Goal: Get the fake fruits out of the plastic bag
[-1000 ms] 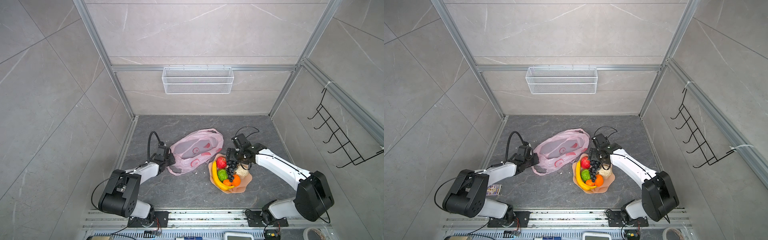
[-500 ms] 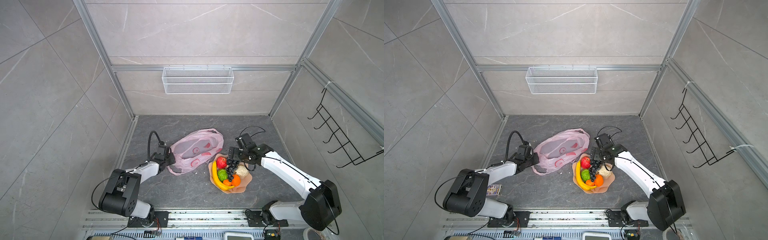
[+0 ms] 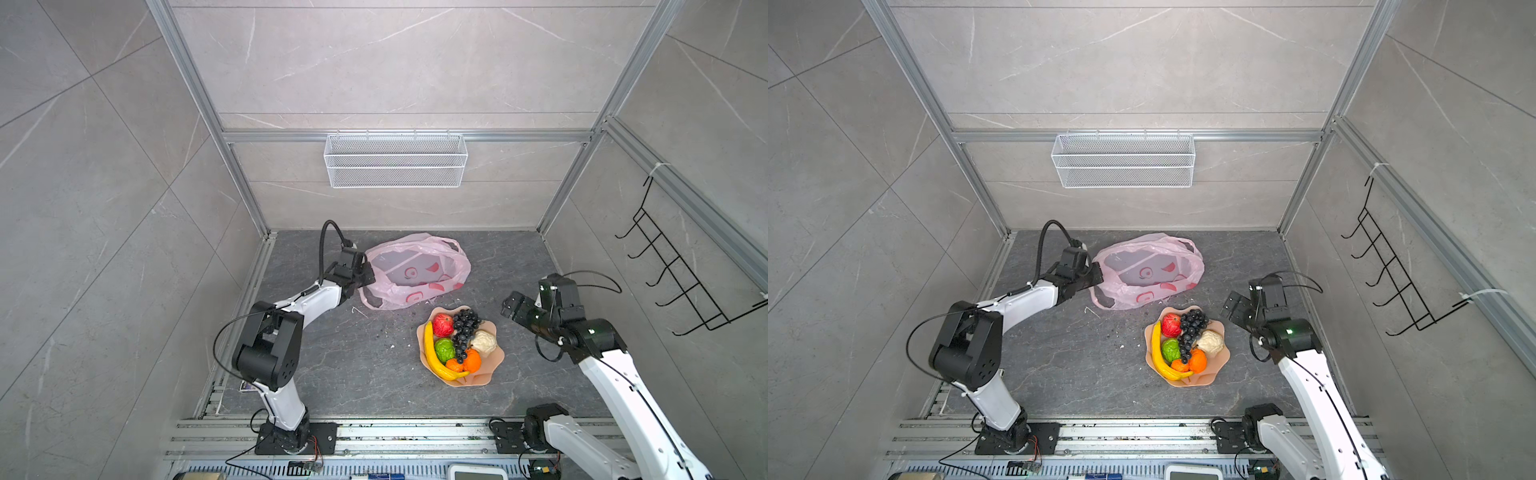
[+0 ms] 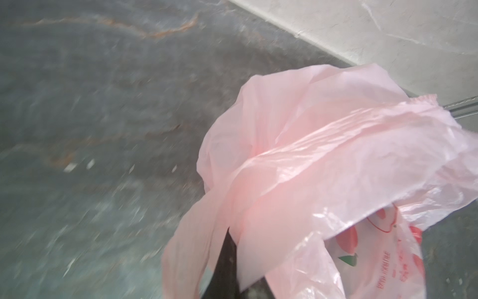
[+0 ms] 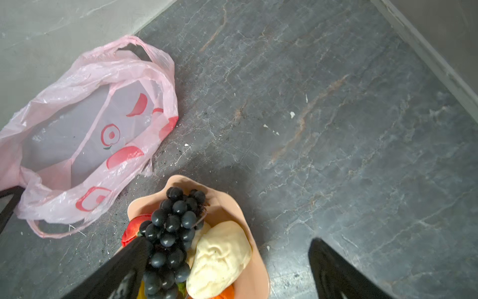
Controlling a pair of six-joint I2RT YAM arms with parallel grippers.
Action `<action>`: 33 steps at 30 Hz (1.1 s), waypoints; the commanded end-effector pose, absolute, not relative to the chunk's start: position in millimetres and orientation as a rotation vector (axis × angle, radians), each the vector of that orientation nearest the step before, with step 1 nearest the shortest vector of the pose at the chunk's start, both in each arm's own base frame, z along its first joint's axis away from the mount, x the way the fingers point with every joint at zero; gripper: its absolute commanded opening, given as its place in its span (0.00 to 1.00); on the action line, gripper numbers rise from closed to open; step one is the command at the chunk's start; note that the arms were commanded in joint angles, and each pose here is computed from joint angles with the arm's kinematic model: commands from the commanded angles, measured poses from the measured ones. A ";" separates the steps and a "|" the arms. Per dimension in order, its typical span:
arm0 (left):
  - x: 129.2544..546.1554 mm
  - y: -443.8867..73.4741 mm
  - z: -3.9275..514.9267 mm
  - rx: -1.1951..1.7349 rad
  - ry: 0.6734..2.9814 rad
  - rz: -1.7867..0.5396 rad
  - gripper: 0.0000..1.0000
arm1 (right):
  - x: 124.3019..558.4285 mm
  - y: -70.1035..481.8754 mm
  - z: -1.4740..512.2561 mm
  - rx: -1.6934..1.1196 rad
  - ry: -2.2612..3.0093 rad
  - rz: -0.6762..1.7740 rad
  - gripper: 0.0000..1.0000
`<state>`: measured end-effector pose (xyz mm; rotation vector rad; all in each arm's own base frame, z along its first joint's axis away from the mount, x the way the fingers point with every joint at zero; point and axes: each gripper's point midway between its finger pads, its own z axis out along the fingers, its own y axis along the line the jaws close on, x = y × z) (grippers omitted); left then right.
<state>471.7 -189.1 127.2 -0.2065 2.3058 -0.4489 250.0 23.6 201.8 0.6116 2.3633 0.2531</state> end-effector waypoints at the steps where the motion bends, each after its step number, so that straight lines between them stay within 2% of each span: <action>1: 501.7 -205.7 143.2 -0.122 2.289 -0.446 0.03 | 235.0 29.0 184.4 0.697 2.382 0.337 1.00; 5: 528.9 -225.1 140.2 -0.028 2.325 -0.451 0.05 | 233.3 38.4 169.4 0.748 2.360 0.442 1.00; 12: 552.3 -244.3 122.7 0.081 2.384 -0.428 0.07 | 229.5 48.6 140.7 0.820 2.349 0.553 1.00; 16: 563.1 -246.6 114.8 0.103 2.409 -0.389 0.13 | 226.7 57.4 129.4 0.817 2.372 0.615 1.00; 24: 562.8 -242.4 142.0 0.097 2.426 -0.351 0.61 | 220.2 60.4 110.7 0.843 2.374 0.653 1.00; 26: 555.8 -240.5 154.3 0.100 2.427 -0.353 0.70 | 219.5 60.7 107.1 0.848 2.378 0.654 1.00; 29: 539.8 -231.4 168.1 0.069 2.430 -0.347 0.78 | 220.4 64.8 104.1 0.844 2.378 0.686 1.00; 33: 513.6 -218.6 177.0 0.017 2.419 -0.361 0.83 | 222.8 69.4 103.8 0.837 2.353 0.736 1.00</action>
